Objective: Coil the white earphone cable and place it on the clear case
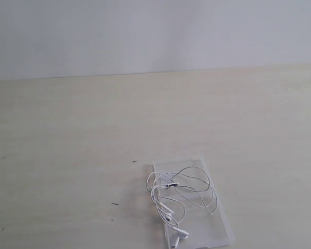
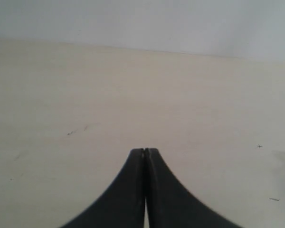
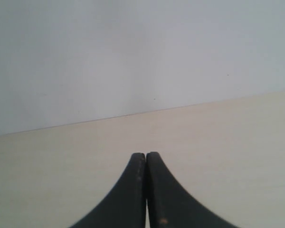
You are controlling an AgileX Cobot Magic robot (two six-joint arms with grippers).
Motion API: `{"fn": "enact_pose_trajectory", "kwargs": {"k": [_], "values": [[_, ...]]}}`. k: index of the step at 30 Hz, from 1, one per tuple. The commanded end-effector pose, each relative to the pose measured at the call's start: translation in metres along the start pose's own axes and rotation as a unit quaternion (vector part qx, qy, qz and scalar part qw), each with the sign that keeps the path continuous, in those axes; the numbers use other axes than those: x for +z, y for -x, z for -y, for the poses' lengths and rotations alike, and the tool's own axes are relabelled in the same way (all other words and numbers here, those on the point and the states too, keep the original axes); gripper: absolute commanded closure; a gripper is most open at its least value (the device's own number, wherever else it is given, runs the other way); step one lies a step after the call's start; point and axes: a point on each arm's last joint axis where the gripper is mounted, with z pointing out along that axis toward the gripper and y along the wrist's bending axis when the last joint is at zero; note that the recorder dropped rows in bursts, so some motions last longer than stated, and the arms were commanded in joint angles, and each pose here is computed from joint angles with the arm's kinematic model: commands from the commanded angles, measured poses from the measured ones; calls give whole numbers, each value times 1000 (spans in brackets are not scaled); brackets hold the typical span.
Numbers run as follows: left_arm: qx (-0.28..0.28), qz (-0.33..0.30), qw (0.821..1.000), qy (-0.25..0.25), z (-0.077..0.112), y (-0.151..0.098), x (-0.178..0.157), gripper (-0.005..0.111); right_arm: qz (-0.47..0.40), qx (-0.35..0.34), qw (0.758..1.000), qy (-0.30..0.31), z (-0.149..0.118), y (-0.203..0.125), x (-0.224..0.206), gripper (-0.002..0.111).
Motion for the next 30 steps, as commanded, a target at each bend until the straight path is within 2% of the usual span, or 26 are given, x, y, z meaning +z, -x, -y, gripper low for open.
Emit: {"fn": "enact_pose_trajectory", "kwargs": {"k": [1,6,12,30], "values": [[7,-4,1000,3,-1,-2,0,107,3,-7,1000,2,0,0,-1,108],[3,-1,1000,16,-2,-1,0,107,3,-7,1000,2,0,0,-1,108],[-13,10,997,72,-8,0,-1,107,3,-7,1000,2,0,0,-1,108],[-15,10,997,77,-9,0,-1,107,3,-7,1000,2,0,0,-1,108]]}}
